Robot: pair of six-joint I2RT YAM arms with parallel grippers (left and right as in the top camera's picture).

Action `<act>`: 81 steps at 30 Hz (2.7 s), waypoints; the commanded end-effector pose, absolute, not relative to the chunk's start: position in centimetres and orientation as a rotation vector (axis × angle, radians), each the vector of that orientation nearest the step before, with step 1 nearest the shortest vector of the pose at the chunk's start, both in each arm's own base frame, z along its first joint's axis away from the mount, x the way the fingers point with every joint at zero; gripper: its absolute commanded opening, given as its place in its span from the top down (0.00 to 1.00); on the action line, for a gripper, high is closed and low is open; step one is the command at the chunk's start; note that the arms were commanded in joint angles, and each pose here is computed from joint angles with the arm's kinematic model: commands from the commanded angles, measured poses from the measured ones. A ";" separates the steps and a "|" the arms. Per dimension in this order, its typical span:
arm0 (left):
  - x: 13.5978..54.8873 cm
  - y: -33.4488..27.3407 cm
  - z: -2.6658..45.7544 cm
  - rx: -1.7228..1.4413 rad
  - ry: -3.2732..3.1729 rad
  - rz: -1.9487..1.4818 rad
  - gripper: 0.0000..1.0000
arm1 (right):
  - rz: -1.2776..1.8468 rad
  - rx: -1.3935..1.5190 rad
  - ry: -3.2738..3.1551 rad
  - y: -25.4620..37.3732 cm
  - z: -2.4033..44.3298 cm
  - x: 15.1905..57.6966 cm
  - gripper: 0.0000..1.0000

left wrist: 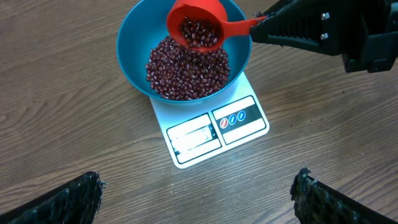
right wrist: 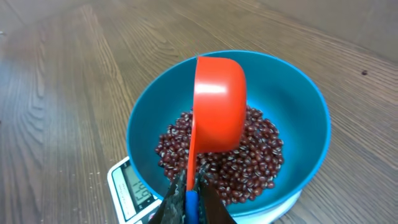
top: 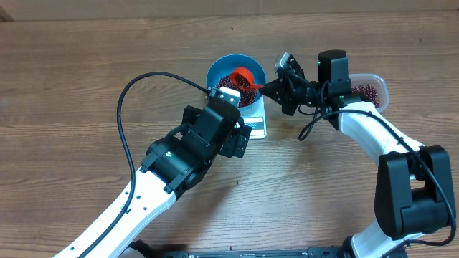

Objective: Scoop item into bowl and weigh 150g on scale
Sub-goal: 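Tip the scoop over the teal bowl to pour the beans, then move the empty scoop back right over the bean tub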

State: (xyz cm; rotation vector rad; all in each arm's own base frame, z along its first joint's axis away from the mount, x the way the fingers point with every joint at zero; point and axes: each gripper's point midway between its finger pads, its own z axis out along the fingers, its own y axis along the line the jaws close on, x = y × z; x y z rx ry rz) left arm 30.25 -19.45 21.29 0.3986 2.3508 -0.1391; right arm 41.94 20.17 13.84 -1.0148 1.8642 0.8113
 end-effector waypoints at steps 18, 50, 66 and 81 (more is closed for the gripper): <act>30.3 -19.3 21.5 0.383 2.342 -0.136 0.01 | 0.929 -0.893 1.956 20.5 14.0 41.5 0.96; 30.3 -19.3 21.5 0.383 2.342 -0.136 0.01 | 1.129 -0.683 2.069 20.9 14.6 40.9 0.96; 30.3 -19.3 21.5 0.382 2.342 -0.136 0.00 | 1.441 -0.460 2.028 16.2 17.8 40.9 0.96; 30.3 -19.3 21.5 0.382 2.342 -0.136 0.00 | 1.302 -0.225 1.921 4.1 23.2 41.2 0.96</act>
